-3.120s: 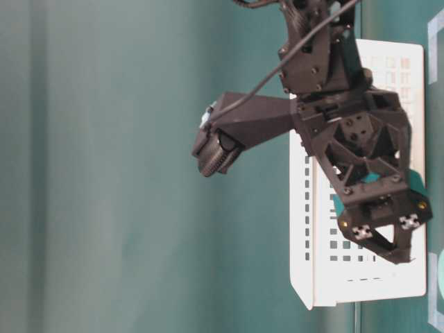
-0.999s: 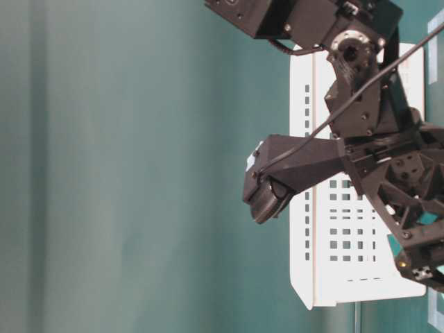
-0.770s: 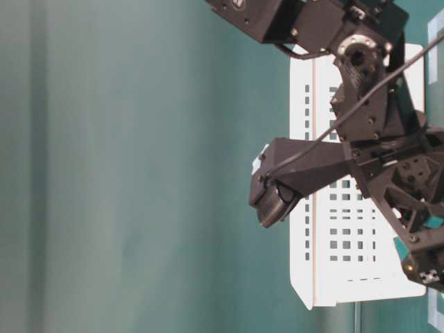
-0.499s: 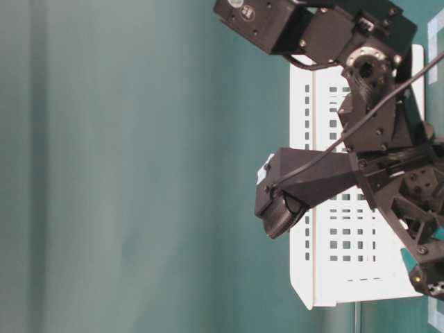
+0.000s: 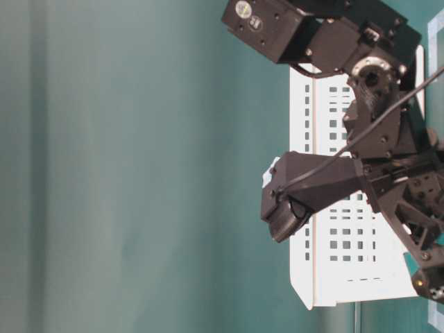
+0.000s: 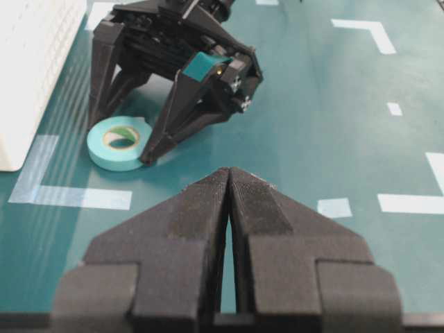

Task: Put the tape into the white basket.
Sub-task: 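Close the right gripper on the tape roll's edge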

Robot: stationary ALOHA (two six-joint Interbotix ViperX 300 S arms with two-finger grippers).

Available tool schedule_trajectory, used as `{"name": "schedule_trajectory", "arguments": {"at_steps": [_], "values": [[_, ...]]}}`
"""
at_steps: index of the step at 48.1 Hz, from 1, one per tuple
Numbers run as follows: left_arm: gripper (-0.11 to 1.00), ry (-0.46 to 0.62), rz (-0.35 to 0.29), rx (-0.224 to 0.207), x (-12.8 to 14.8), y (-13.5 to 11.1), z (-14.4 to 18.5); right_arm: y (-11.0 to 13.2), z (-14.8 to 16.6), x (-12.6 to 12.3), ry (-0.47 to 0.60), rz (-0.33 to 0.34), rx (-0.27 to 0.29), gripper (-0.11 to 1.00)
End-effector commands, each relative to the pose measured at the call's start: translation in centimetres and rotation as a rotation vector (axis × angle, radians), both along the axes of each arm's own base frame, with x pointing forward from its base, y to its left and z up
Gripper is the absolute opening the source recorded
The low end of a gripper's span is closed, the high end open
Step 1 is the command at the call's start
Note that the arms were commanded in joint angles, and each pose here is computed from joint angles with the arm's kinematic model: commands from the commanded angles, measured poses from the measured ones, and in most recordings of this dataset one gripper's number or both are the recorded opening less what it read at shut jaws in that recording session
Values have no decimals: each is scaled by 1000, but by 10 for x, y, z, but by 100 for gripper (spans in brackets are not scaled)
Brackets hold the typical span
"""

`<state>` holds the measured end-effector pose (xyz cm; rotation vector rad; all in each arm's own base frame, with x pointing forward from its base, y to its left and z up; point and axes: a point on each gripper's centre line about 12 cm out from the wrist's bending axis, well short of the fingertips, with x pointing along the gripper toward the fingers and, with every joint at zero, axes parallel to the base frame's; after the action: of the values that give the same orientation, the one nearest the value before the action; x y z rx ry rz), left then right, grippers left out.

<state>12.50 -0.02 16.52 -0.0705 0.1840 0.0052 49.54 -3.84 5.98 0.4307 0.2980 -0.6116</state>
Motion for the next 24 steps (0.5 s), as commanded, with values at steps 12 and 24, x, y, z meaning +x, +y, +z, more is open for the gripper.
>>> {"name": "schedule_trajectory", "arguments": {"at_steps": [12, 24], "values": [[-11, -11, 3, 0, 1, 0, 5, -4, 8, 8, -16, 5, 28, 95], [-11, -11, 3, 0, 1, 0, 5, -3, 7, 8, -9, 5, 41, 93]]}}
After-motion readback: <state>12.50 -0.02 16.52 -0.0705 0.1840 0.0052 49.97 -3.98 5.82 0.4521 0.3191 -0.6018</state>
